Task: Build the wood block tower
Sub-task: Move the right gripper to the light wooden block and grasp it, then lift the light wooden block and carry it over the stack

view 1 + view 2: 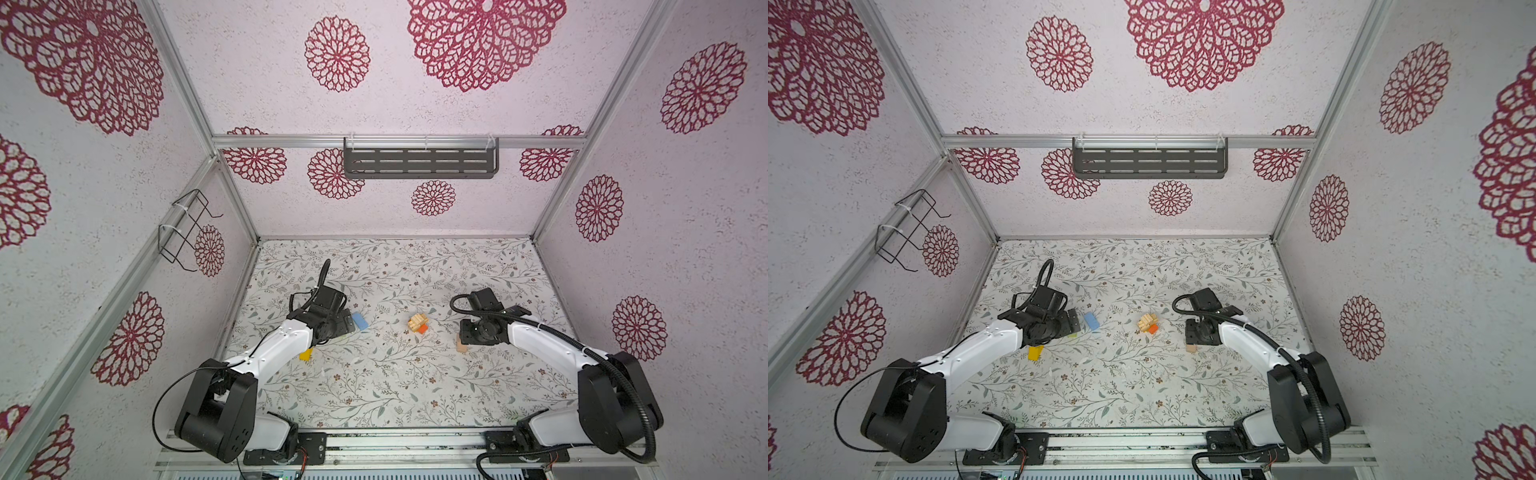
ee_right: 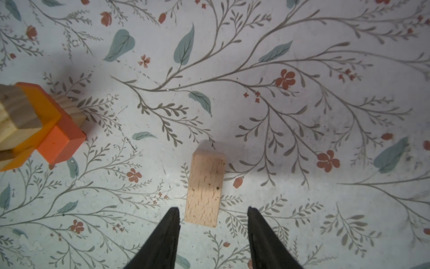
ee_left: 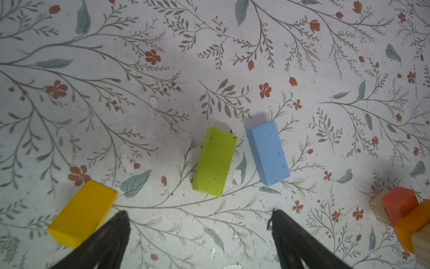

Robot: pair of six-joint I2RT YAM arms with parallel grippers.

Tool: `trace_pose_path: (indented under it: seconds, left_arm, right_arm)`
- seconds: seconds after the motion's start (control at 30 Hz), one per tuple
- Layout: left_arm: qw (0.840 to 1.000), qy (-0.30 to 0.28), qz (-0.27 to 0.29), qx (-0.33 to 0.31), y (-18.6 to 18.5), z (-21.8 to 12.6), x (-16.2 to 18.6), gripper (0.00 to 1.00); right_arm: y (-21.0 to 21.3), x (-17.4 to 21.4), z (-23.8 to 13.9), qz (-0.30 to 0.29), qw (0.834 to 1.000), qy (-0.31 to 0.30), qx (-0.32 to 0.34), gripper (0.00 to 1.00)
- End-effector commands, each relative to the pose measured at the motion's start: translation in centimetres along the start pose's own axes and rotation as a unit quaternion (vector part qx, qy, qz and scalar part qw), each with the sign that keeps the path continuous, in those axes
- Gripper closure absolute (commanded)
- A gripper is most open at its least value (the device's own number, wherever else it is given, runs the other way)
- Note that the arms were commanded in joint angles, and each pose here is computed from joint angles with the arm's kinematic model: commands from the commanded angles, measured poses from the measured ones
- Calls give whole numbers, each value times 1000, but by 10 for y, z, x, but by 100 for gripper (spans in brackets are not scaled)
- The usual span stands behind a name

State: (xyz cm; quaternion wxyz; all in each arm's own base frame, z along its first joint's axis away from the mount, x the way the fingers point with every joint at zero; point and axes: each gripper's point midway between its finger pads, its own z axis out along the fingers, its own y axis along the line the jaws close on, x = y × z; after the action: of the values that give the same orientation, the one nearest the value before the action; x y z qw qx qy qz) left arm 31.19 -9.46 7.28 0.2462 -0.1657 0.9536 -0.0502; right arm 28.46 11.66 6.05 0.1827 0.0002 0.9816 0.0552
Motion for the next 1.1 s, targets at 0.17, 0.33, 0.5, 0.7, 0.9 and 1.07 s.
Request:
trace_pose_path:
  seconds: [0.17,0.33,0.5,0.7,0.9,1.07]
  left_arm:
    - [1000,-20,-3,6,1,-2,-4,3]
    - [1000,-28,-1,9,0,-6,-7,3]
    - [999,-32,-2,11,0,-8,-9,3]
    - [999,-38,-3,13,2,-11,-10,3]
    - [999,-41,-6,13,4,-13,-10,3]
    - [999,-45,-9,16,4,-18,-12,3]
  right_arm:
    - [8,11,16,3,1000,24,-7,56]
    - [12,17,24,-3,999,37,-2,56]
    - [13,19,29,-8,999,44,8,56]
    - [14,27,33,-21,998,61,11,59]
    - [8,27,30,-29,997,60,29,64]
    - [7,23,24,-39,997,59,34,70]
